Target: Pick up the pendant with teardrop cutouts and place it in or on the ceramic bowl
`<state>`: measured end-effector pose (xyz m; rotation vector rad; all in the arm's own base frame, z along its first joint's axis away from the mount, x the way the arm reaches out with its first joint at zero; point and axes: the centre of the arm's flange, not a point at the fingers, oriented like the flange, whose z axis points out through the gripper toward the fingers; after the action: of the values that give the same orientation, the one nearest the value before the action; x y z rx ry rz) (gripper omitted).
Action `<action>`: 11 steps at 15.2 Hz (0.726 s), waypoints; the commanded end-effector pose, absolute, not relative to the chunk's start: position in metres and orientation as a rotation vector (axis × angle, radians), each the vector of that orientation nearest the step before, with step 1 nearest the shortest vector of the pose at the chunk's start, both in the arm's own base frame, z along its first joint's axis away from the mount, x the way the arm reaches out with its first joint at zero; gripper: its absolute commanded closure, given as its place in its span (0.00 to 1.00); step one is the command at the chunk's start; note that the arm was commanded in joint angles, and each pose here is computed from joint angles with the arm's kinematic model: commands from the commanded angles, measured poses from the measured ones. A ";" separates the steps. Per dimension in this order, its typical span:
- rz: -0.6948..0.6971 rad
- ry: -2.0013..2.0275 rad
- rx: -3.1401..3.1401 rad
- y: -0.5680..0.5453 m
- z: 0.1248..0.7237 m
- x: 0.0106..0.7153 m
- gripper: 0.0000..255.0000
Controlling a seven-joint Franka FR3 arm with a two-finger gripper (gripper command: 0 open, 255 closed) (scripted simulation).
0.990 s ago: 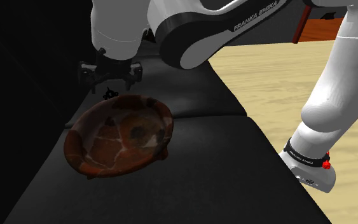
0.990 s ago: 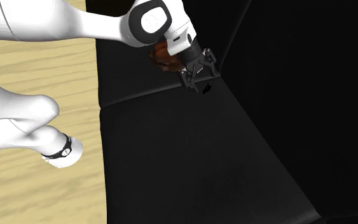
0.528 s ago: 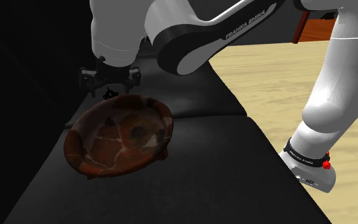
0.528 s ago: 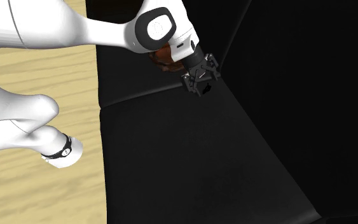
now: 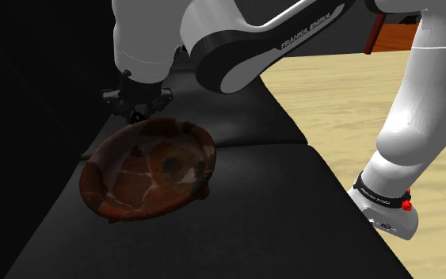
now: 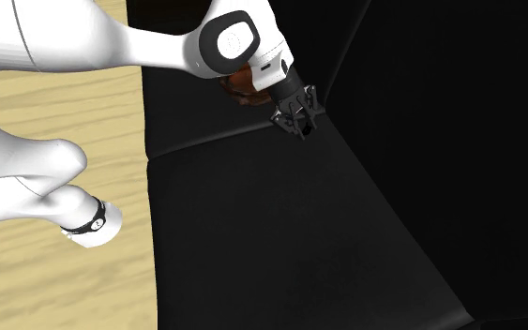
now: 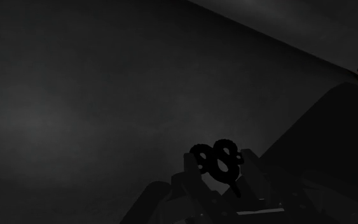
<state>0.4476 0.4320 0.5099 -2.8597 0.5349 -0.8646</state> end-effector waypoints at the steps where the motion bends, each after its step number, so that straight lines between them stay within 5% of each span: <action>1: -0.864 0.535 -2.860 0.432 0.510 0.448 1.00; 11: -0.864 0.535 -2.860 0.432 0.541 0.448 1.00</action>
<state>0.4472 0.4322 0.5367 -2.8595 0.5348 -0.8649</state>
